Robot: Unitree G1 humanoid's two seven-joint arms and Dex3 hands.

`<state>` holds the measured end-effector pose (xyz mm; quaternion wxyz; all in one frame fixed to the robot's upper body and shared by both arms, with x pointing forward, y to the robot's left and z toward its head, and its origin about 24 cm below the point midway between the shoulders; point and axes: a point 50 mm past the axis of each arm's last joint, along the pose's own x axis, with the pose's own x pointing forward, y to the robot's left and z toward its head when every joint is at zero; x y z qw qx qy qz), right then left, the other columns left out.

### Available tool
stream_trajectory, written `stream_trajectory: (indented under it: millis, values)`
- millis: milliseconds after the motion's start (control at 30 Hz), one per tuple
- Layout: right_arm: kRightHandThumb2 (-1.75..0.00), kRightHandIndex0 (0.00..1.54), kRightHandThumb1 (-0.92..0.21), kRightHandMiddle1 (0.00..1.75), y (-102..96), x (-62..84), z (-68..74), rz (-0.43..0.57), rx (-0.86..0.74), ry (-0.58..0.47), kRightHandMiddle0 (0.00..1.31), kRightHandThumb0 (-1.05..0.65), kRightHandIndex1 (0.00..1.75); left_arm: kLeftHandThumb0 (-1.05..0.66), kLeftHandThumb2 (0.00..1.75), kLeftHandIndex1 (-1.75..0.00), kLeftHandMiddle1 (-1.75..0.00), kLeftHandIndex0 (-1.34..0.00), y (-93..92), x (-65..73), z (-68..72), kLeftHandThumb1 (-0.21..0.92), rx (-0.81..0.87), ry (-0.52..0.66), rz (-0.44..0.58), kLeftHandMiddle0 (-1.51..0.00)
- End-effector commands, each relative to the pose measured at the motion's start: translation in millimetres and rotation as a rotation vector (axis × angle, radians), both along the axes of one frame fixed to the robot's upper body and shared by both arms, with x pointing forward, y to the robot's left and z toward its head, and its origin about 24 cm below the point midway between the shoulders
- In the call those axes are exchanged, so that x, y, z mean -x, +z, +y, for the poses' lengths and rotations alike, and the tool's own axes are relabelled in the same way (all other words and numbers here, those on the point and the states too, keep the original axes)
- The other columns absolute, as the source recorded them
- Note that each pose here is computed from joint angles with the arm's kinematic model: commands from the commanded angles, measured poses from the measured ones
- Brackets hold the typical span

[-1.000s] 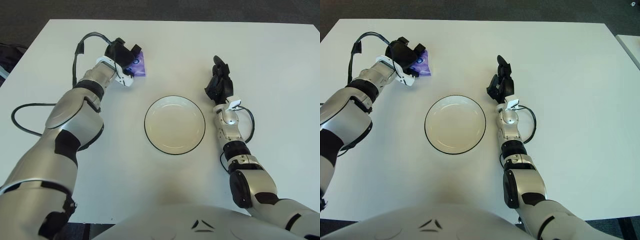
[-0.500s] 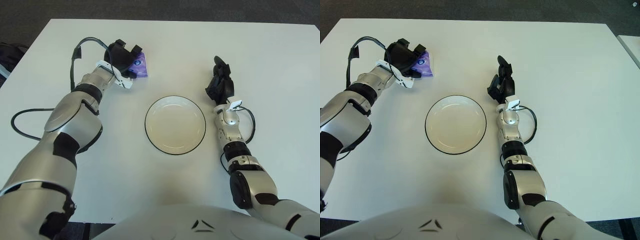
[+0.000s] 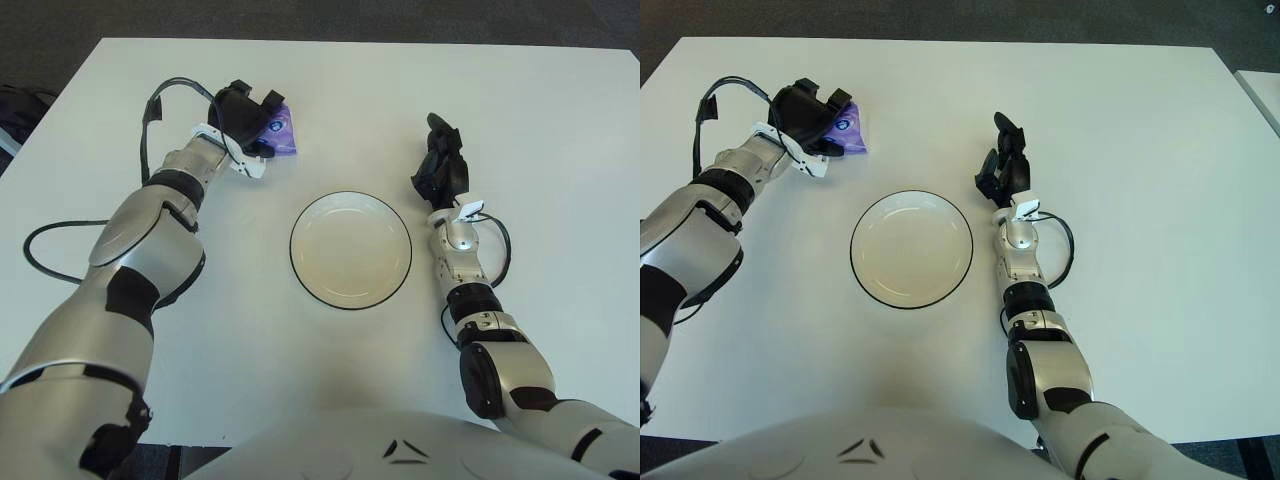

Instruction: Put the tissue paper into the plate.

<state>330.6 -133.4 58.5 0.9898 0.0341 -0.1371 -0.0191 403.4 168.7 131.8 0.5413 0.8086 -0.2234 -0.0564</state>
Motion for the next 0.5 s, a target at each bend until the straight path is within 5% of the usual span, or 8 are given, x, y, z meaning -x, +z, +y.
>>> stream_trajectory:
  millis: [0, 233, 467]
  values:
    - [-0.94, 0.3, -0.92, 0.66, -66.9, 33.7, -1.7, 0.292, -0.018, -0.019, 0.0, -0.64, 0.02, -0.55, 0.73, -1.75, -1.75, -0.97, -30.6, 10.1, -0.3, 0.92, 0.022, -0.002, 0.108, -1.24]
    - [-0.93, 0.31, -0.92, 0.68, -67.7, 34.5, -1.0, 0.297, -0.013, -0.014, 0.0, -0.63, 0.02, -0.53, 0.69, -1.75, -1.75, -1.03, -27.5, 9.6, 2.6, 0.91, 0.18, 0.035, 0.109, -1.26]
    - [-0.93, 0.32, -0.92, 0.7, -68.3, 35.6, -1.0, 0.299, -0.011, -0.013, 0.0, -0.62, 0.03, -0.47, 0.77, -1.75, -1.75, -1.07, 2.8, 3.2, -2.4, 0.85, 0.452, -0.011, 0.065, -1.29]
